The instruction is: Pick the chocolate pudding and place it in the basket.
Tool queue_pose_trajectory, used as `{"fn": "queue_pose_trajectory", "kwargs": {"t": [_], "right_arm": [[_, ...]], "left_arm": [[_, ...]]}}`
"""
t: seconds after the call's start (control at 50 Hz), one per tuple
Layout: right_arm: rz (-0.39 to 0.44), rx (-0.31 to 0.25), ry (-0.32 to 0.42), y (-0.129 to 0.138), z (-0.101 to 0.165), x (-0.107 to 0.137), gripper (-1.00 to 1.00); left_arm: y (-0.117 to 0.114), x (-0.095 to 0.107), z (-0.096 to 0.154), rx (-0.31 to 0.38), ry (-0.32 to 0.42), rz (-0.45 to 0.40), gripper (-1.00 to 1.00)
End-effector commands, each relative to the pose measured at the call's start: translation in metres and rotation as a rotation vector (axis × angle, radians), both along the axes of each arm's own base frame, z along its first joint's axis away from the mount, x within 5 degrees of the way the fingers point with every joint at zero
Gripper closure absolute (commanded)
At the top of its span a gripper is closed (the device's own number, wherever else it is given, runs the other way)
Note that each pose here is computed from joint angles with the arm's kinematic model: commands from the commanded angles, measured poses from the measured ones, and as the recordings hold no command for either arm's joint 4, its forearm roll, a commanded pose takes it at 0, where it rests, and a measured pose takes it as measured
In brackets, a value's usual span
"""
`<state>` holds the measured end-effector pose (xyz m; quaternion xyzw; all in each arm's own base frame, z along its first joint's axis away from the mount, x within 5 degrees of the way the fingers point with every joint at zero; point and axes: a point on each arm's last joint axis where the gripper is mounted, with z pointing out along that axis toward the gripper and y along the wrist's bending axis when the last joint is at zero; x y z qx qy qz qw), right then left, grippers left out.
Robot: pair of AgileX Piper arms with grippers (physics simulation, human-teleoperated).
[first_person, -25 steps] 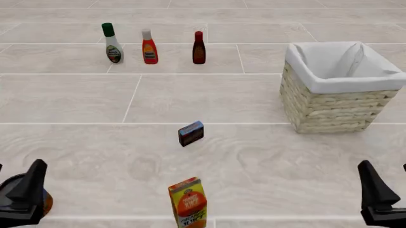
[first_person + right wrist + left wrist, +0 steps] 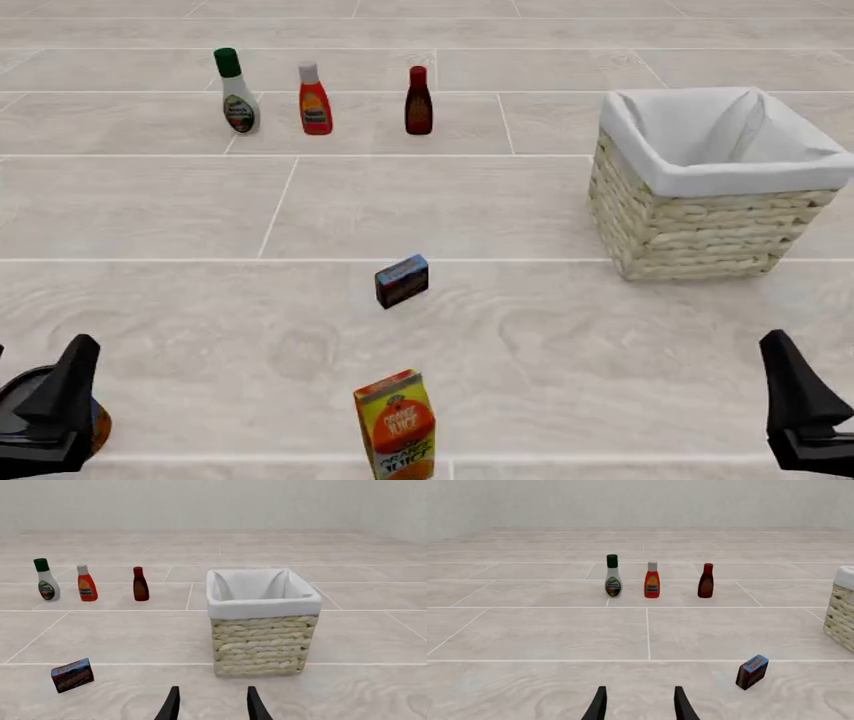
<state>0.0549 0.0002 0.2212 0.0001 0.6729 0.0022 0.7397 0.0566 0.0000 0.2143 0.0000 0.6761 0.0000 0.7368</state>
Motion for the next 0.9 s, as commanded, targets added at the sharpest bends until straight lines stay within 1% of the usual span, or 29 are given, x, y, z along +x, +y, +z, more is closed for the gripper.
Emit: {"fn": "queue_pose_trajectory", "kwargs": {"t": [0.02, 0.08, 0.12, 0.18, 0.24, 0.26, 0.34, 0.48, 0.62, 0.72, 0.84, 0.88, 0.9], "right_arm": [[0.015, -0.017, 0.005, 0.001, 0.007, -0.001, -1.0], [0.04, -0.072, -0.013, 0.002, 0.011, -0.002, -1.0], [0.067, -0.083, 0.011, 0.004, 0.01, 0.004, -1.0], [0.072, -0.115, -0.002, 0.005, 0.011, 0.008, -1.0], [0.092, -0.11, -0.003, 0.007, 0.015, 0.01, -1.0], [0.101, -0.105, 0.002, 0.008, 0.019, 0.014, -1.0], [0.13, -0.113, -0.007, 0.01, 0.025, 0.018, -1.0], [0.167, -0.11, 0.01, 0.015, 0.032, 0.031, -1.0], [0.206, -0.092, 0.046, 0.022, 0.041, 0.047, -1.0], [0.22, -0.094, 0.055, 0.025, 0.044, 0.055, -1.0], [0.255, -0.102, 0.068, 0.033, 0.047, 0.067, -1.0], [0.262, -0.108, 0.087, 0.035, 0.047, 0.074, -1.0], [0.283, -0.103, 0.099, 0.039, 0.047, 0.077, -1.0]], "left_arm": [[0.0, 0.0, 0.0, 0.0, 0.0, 0.0, -1.0], [0.0, 0.0, 0.0, 0.0, 0.0, 0.0, -1.0], [0.0, 0.0, 0.0, 0.0, 0.0, 0.0, -1.0], [0.0, 0.0, 0.0, 0.0, 0.0, 0.0, -1.0], [0.0, 0.0, 0.0, 0.0, 0.0, 0.0, -1.0], [0.0, 0.0, 0.0, 0.0, 0.0, 0.0, -1.0], [0.0, 0.0, 0.0, 0.0, 0.0, 0.0, -1.0], [0.0, 0.0, 0.0, 0.0, 0.0, 0.0, -1.0], [0.0, 0.0, 0.0, 0.0, 0.0, 0.0, -1.0], [0.0, 0.0, 0.0, 0.0, 0.0, 0.0, -1.0], [0.0, 0.0, 0.0, 0.0, 0.0, 0.0, -1.0], [0.0, 0.0, 0.0, 0.0, 0.0, 0.0, -1.0], [0.0, 0.0, 0.0, 0.0, 0.0, 0.0, -1.0]]}}
